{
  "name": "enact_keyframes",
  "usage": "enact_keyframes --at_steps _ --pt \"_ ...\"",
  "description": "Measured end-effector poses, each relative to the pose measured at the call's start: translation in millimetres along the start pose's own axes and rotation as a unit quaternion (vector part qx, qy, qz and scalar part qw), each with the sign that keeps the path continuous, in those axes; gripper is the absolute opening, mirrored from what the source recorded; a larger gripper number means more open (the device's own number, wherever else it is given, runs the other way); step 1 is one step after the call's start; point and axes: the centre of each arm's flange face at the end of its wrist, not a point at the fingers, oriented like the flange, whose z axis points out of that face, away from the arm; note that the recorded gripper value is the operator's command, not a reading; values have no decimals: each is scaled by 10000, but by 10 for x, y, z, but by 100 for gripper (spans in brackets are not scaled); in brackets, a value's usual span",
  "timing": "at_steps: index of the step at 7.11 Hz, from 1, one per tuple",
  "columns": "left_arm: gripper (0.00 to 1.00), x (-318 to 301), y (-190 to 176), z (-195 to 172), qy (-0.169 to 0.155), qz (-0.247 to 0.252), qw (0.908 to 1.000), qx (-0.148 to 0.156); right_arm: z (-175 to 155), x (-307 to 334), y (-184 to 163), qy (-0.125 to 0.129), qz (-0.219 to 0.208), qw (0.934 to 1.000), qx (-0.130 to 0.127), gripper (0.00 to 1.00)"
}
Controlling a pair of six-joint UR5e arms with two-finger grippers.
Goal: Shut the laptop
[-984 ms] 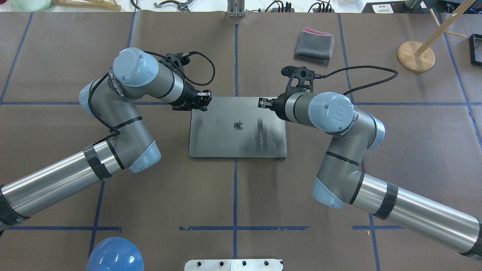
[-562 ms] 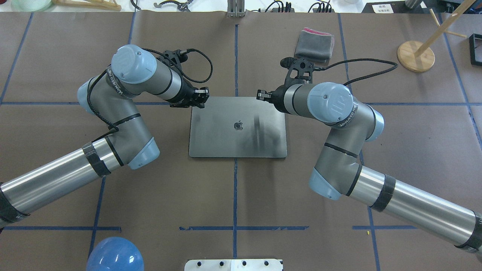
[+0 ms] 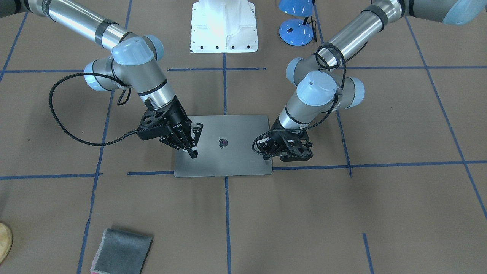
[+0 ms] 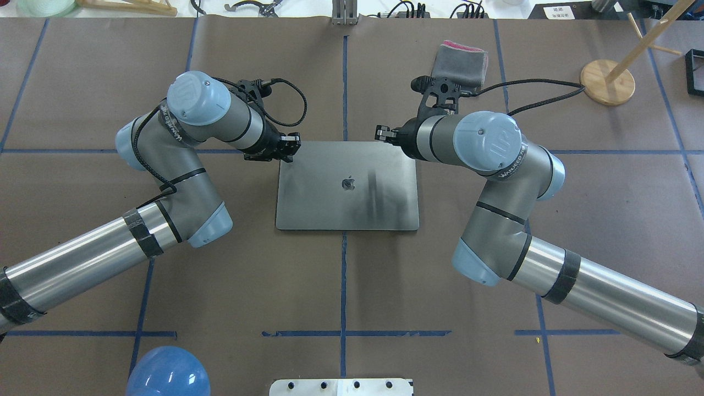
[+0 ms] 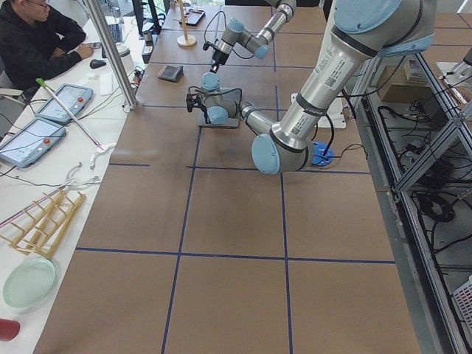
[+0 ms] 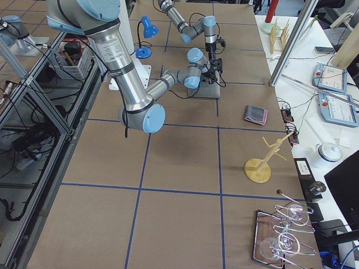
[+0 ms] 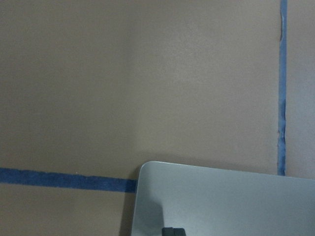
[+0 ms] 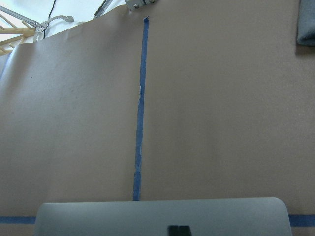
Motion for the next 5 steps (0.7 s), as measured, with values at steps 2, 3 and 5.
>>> enact_keyframes --at_steps 2,3,5 --pt "10 22 7 -4 17 13 10000 -8 -39 41 -117 -15 29 10000 -69 23" --pt "81 52 -22 -45 52 22 10000 11 -64 73 -190 -21 54 9999 -134 70" --pt "99 84 -107 -161 107 15 9999 64 -171 162 -408 -68 146 9992 -359 100"
